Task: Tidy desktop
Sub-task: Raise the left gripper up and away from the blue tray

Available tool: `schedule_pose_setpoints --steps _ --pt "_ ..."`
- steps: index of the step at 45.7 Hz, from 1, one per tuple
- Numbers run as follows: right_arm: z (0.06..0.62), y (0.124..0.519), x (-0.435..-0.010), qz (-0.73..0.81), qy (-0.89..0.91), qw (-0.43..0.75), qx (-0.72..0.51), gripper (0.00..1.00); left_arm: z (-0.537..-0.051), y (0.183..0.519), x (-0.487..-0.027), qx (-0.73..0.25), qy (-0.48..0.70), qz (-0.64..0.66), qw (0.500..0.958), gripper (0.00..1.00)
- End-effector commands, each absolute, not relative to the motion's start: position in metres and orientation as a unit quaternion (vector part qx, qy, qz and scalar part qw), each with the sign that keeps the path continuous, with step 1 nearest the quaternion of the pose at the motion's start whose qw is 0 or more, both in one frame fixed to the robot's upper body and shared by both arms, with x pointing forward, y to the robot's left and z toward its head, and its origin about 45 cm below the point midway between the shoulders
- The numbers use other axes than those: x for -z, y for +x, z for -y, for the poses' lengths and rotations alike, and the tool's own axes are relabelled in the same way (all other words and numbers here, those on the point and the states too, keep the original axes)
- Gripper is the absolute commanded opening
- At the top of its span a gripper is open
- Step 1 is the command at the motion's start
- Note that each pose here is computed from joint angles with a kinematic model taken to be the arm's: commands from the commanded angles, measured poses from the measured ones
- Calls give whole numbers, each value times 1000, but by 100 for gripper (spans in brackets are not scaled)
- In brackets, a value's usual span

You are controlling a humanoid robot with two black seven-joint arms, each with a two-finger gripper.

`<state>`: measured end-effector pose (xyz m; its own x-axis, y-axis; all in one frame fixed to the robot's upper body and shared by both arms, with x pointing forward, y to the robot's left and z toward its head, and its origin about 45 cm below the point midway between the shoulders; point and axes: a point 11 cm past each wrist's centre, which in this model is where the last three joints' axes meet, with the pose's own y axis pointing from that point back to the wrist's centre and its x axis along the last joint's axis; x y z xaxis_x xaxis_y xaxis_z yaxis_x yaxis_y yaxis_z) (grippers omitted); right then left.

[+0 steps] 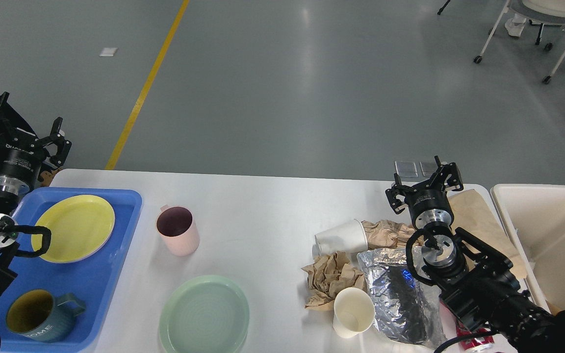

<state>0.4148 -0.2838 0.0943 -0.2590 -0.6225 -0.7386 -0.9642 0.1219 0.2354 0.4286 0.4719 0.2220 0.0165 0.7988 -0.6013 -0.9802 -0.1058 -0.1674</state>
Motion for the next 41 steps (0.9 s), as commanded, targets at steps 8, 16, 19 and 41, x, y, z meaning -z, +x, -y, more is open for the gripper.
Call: schedule_pose_setpoints --steps 8,16,19,41 --pt "284 415 -94 -709 -559 241 -356 100 -467 427 -212 -685 -281 -164 652 97" --pt "284 415 -94 -709 -559 240 -355 100 -469 430 -217 -689 -274 -162 651 97" --pt "284 415 -94 -709 -559 240 -355 100 -467 432 -218 -690 -273 -162 651 97" --pt "284 415 -94 -709 -559 240 -355 100 -467 434 -223 -679 -189 -144 694 97"
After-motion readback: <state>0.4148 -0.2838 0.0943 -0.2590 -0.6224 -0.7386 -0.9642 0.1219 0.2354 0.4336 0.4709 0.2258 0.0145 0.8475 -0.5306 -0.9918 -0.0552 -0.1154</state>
